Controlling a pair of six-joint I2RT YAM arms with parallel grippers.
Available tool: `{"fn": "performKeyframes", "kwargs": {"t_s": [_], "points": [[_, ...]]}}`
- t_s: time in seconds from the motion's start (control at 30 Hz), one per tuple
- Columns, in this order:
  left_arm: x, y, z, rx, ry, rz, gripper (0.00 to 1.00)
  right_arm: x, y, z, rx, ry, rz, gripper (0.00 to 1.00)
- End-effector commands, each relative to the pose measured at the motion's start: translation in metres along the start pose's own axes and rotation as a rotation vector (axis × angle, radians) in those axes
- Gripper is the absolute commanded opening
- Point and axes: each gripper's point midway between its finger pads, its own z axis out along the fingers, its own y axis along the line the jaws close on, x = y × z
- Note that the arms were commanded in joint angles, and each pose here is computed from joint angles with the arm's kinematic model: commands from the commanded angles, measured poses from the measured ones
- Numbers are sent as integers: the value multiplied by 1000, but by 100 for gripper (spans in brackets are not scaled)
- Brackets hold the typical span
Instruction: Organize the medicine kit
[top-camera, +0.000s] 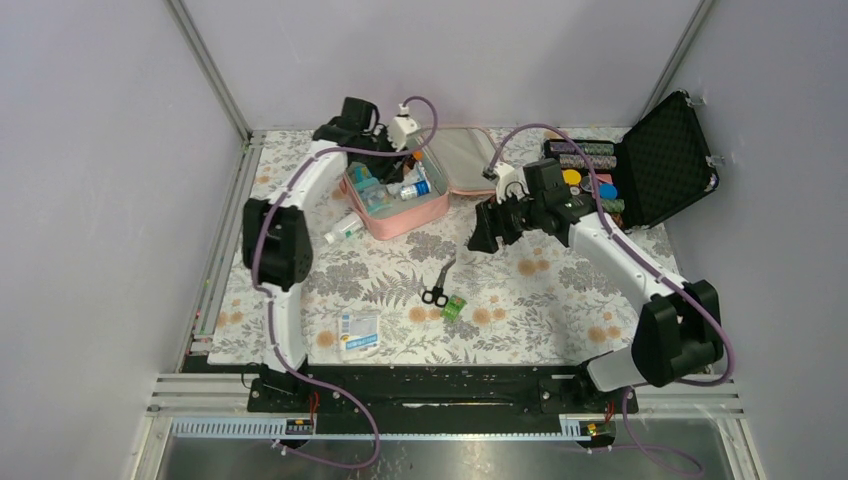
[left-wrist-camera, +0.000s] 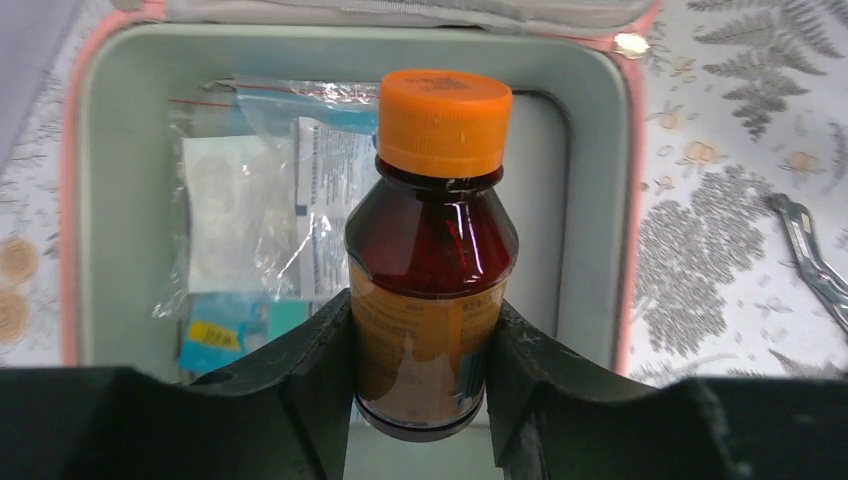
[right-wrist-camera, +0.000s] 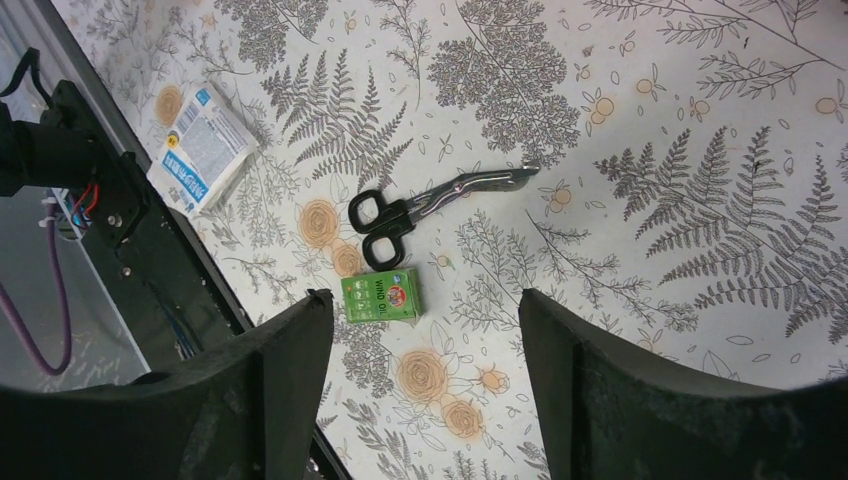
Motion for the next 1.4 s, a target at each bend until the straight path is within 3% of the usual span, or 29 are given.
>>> {"fn": "performKeyframes", "kwargs": {"t_s": [0.0,0.4,0.57,0.9,0.97,1.07,1.2,1.37], "points": [[-4,9,33,-23,33,-10,39,-8,0,-11,42,-57,-90,76],[22,-19,73,29,138,35,47,-11,-1,-8,37,-55,-89,76],[15,-19,69,-8,142,16,65,-11,-2,-6,31,-50,-80,76],[-24,7,0,-191,85,37,72,-13,-1,-5,26,-46,-73,76],[-25,9,-19,-220,50,-13,79,-13,-1,-5,24,-46,-72,76],[-9,5,-46,-264,32,-77,88,-13,-1,-5,23,-47,-73,76],[38,-2,-79,-336,50,-133,88,-13,0,-4,17,-46,-72,76],[106,4,-91,-395,184,-212,86,-14,1,0,-1,-42,-52,76]]}}
